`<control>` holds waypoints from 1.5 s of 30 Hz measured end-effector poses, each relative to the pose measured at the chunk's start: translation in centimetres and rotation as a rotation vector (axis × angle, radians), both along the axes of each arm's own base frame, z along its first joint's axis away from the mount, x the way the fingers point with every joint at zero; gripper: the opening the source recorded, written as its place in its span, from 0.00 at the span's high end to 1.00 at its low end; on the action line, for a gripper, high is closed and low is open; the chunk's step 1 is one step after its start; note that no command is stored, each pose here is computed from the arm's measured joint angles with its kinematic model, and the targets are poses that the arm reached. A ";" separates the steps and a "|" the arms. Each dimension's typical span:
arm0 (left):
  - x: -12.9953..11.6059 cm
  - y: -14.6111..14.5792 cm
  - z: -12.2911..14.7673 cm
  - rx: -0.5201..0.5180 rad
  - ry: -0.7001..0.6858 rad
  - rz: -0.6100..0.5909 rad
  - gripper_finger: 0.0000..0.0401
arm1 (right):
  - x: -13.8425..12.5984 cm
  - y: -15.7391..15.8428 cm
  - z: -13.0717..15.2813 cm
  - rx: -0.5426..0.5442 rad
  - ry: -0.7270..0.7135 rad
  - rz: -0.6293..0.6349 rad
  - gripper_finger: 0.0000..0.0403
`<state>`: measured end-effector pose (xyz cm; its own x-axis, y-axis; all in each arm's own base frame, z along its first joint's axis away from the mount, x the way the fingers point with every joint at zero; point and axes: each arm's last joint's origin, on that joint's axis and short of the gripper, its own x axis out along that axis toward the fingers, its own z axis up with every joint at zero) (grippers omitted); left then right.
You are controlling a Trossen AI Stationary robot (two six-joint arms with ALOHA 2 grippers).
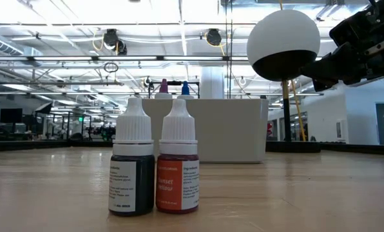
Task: Pick & Place food coloring
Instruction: Put the small green food coloring bottle into the gray bin
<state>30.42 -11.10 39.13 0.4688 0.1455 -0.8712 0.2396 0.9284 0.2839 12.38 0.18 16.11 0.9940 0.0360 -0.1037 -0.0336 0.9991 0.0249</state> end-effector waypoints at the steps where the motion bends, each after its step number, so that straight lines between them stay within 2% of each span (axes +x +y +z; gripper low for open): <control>1: -0.3 0.8 -0.2 0.001 -0.001 0.005 0.85 | 0.0 0.0 0.0 0.004 0.001 0.000 1.00; 10: -1.3 8.2 -3.8 -0.067 0.000 0.043 0.85 | 0.0 0.0 -0.3 0.052 0.034 -0.006 1.00; 15: -0.5 10.1 -5.1 -0.005 0.021 -0.029 0.84 | 0.0 0.0 -0.3 0.020 0.032 -0.001 1.00; 20: 1.1 10.6 -5.7 0.062 -0.018 -0.139 0.84 | 0.0 0.0 0.3 -0.052 -0.031 0.007 1.00; 28: 3.6 10.5 -6.6 0.134 -0.096 -0.226 0.84 | 0.1 0.0 -0.2 -0.063 0.022 0.006 1.00; 33: 5.5 10.4 -6.9 0.127 -0.212 -0.205 0.84 | 0.1 0.0 0.2 -0.111 -0.026 0.006 1.00; 38: 6.8 10.3 -8.2 0.128 -0.206 -0.227 0.84 | 0.1 0.0 0.3 -0.099 -0.035 0.005 1.00; 45: 10.3 9.9 -10.1 0.078 -0.219 -0.269 0.84 | 0.1 0.0 0.2 -0.086 -0.025 0.006 1.00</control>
